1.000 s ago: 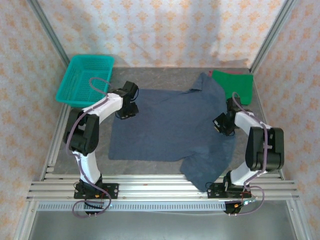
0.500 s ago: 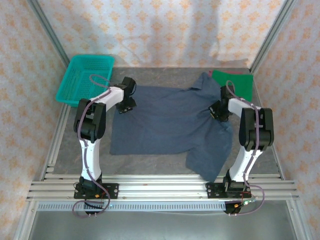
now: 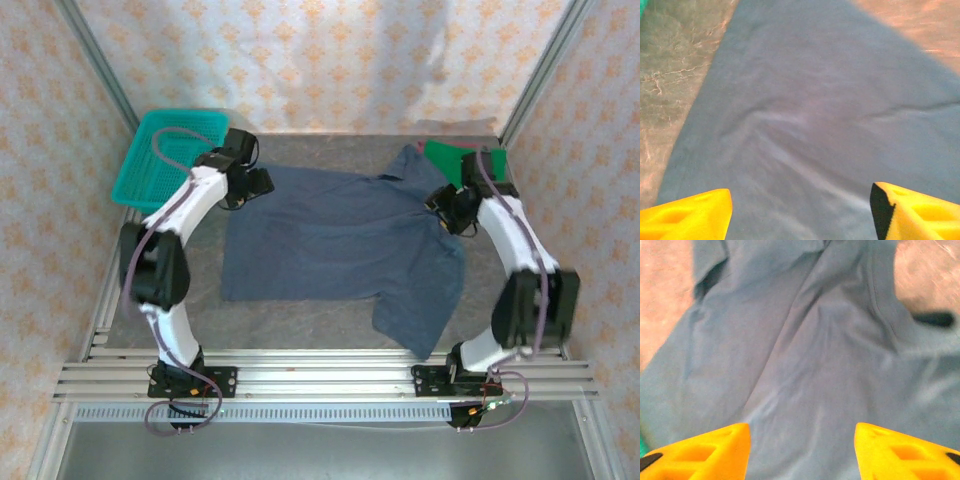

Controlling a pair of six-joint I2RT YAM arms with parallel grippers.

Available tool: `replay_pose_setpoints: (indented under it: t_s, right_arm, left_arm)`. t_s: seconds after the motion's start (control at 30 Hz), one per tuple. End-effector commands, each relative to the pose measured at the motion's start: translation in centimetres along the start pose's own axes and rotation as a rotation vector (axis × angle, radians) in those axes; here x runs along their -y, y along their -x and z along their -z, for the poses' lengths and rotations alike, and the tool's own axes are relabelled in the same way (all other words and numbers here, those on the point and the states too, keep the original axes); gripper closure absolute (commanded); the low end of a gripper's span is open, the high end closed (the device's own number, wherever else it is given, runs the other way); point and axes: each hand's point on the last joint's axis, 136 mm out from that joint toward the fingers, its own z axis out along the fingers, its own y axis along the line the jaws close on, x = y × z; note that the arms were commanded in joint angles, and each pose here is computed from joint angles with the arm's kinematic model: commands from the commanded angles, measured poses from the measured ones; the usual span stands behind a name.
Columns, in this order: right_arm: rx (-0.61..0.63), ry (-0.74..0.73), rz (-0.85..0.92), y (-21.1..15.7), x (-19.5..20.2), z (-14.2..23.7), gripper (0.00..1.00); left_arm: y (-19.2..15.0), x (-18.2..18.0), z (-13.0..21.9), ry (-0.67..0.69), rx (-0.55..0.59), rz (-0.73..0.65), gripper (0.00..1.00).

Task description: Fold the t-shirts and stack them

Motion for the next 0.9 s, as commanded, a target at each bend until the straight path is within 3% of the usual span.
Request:
replay_pose_setpoints:
  t_s: [0.0, 0.17, 0.33, 0.43, 0.63, 0.87]
  right_arm:
    - [-0.159, -0.139, -0.006, -7.5, 6.1, 4.5, 0.39]
    - [-0.356, -0.22, -0.045, -16.3, 12.5, 6.8, 0.37]
    - [-0.448, -0.279, -0.047, -20.4, 16.3, 7.3, 0.38]
    - [-0.446, -0.283, -0.045, -20.9, 16.4, 6.4, 0.39]
    - [-0.437, -0.315, -0.018, -21.5, 15.9, 1.9, 0.41]
    - [-0.398, -0.36, -0.012, -21.0, 14.8, -2.3, 0.44]
  left_arm:
    - [-2.6, -0.4, 6.5, -0.069, 0.001, -0.012, 0.22]
    - [-8.8, -4.9, 8.7, -0.009, -0.101, 0.002, 0.19]
    - [-13.8, -8.6, 6.7, 0.043, -0.184, 0.069, 0.2]
    - [-15.3, -10.1, 4.8, 0.078, -0.212, 0.104, 0.23]
    - [-15.3, -9.9, 1.3, 0.067, -0.218, 0.124, 0.26]
    - [-16.2, -13.4, -1.7, 0.198, -0.277, 0.168, 0.34]
